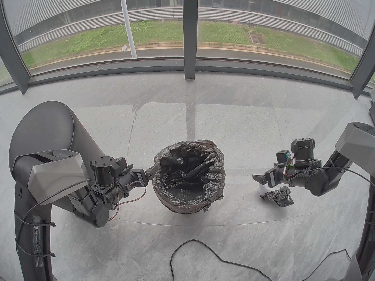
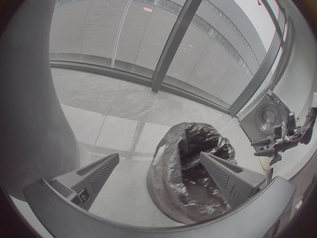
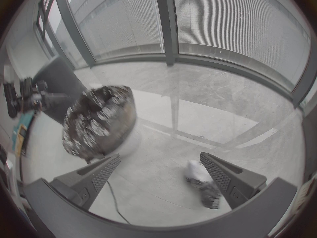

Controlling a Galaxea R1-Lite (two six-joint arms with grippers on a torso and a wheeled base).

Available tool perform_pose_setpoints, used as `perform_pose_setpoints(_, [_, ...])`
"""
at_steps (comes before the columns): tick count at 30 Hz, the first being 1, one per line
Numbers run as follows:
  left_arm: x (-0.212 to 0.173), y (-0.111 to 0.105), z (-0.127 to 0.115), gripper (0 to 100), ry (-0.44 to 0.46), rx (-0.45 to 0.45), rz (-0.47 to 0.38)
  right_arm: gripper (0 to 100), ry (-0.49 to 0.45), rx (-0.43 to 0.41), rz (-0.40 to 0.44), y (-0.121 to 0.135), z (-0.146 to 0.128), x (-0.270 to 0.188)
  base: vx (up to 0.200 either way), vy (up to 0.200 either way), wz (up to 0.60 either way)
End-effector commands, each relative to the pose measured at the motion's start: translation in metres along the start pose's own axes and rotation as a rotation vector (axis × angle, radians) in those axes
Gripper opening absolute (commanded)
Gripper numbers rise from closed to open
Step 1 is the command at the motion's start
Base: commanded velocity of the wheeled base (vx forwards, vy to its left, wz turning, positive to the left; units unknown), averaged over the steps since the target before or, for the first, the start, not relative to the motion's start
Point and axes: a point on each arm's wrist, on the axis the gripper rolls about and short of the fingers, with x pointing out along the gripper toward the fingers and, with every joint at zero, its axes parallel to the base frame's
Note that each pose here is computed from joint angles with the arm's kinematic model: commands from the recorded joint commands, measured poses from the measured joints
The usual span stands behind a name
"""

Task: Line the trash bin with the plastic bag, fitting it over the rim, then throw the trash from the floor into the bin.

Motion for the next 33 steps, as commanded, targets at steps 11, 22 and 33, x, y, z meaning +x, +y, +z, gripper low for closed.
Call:
perform_pose_setpoints(11, [-0.026,-0.04,0.008,100,-0.03,-0.024,-0.069,100,0.228,-0.557,-0.074,-0.187,-0.025,0.031,0.0,0.0,0.0])
perform_pose_setpoints(22, [-0.029,-0.035,-0.003,100,0.0,-0.042,-0.052,100,0.176,-0.561,-0.025,-0.204,-0.057,0.093,0.0,0.0,0.0])
perform_pose_setpoints(33, [-0.027,-0.029,-0.019,100,0.03,-0.057,-0.019,100,0.103,-0.566,0.103,-0.191,-0.065,0.121,0.0,0.0,0.0])
